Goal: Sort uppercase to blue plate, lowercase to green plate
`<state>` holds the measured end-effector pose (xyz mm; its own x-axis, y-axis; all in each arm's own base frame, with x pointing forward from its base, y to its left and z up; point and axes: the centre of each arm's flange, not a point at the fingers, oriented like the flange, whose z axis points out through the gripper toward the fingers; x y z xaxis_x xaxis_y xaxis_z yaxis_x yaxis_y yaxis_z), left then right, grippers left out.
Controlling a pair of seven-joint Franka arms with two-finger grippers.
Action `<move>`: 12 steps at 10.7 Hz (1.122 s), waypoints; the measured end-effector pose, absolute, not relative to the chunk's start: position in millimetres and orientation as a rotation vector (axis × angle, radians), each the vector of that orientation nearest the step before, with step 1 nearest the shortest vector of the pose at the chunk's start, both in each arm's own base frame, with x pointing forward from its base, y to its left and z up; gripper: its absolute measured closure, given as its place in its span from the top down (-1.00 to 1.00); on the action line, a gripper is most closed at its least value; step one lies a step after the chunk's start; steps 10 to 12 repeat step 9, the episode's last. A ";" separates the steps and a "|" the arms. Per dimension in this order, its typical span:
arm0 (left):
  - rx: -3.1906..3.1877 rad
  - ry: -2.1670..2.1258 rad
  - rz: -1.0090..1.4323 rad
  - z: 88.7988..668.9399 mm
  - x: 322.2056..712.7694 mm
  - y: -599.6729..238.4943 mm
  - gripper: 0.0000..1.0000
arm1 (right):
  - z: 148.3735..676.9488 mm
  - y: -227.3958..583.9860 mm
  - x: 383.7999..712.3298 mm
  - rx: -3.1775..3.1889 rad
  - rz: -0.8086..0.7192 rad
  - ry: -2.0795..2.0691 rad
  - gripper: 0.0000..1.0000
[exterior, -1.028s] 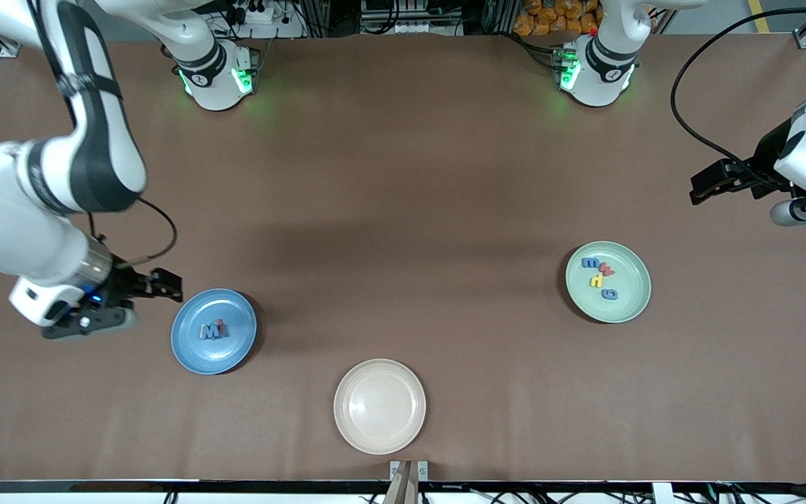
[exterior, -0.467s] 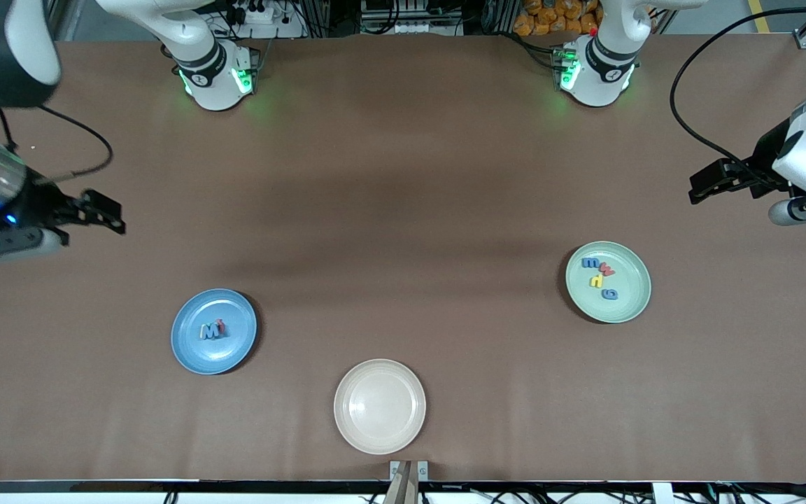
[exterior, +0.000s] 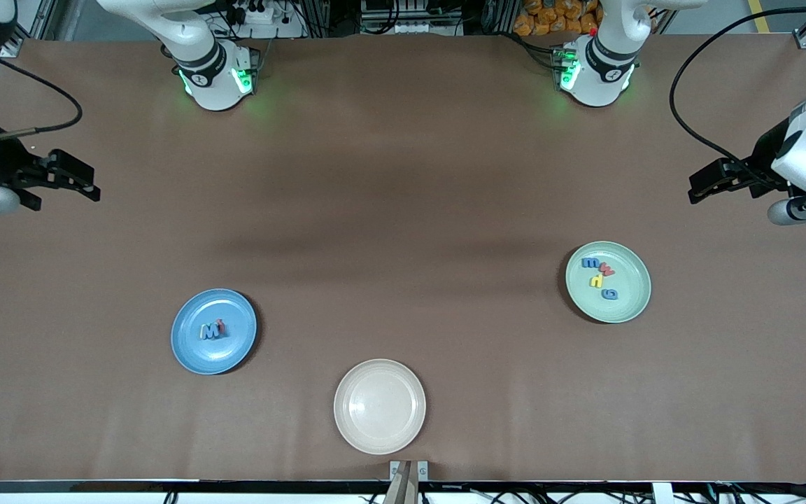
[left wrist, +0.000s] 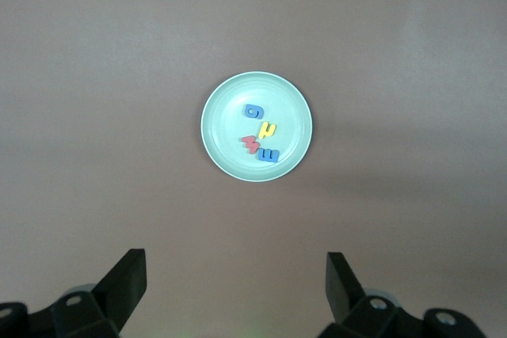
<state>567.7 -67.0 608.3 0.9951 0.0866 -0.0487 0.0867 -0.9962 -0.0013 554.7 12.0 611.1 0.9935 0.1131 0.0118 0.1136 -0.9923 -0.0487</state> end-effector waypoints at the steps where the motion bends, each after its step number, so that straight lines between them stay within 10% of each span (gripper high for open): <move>1: 3.137 0.136 -0.077 608.3 567.7 -67.0 1.00 | 614.7 14.8 550.4 -3.103 0.000 -0.150 1.00; 12: 3.137 0.129 -0.077 608.2 567.3 -69.6 1.00 | 627.3 19.4 539.7 -3.125 0.010 -0.071 1.00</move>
